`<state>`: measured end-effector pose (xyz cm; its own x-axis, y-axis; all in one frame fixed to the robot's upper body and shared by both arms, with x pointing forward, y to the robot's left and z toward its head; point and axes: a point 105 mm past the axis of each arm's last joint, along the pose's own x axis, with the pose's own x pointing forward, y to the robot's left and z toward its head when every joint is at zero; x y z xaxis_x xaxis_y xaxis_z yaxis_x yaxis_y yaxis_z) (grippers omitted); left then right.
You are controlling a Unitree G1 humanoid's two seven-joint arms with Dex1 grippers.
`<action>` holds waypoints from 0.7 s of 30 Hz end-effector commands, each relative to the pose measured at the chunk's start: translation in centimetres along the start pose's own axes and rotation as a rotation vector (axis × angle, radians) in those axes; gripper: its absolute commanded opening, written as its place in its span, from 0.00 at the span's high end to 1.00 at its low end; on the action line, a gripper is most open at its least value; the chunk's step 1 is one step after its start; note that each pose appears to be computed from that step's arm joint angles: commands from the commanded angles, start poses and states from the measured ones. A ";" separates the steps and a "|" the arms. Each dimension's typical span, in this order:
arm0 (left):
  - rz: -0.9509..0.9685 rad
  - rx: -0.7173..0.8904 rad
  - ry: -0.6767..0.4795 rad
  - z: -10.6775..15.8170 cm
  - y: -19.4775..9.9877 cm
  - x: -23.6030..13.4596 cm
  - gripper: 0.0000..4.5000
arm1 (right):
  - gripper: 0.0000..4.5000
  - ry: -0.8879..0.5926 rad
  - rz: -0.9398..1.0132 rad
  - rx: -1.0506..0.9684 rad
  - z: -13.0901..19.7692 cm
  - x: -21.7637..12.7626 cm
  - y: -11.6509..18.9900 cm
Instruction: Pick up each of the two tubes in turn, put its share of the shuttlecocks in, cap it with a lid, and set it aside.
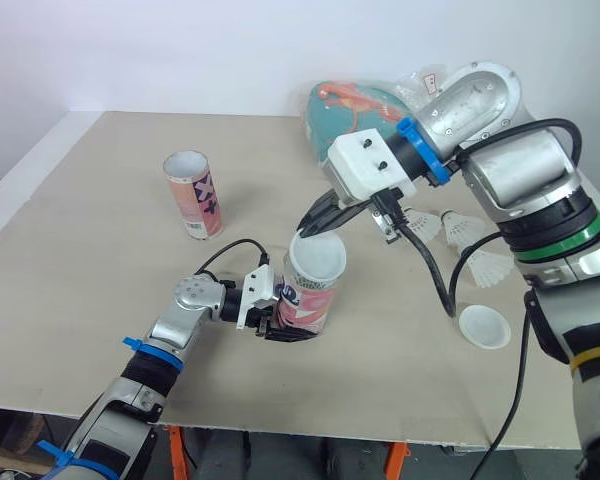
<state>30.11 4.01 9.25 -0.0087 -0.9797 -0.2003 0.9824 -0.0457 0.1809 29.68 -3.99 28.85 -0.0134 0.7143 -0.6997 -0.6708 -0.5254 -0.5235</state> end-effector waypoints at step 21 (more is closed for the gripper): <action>-0.018 -0.115 0.059 -2.4 -1.0 -0.2 0.30 | 0.98 0.059 0.087 -0.082 -0.2 1.0 1.8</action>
<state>30.12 4.00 9.26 -0.0082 -0.9796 -0.2008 0.9850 -0.0425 0.1673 29.26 -3.94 27.45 -0.0156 0.6801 -0.7330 -0.6444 -0.5674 -0.5127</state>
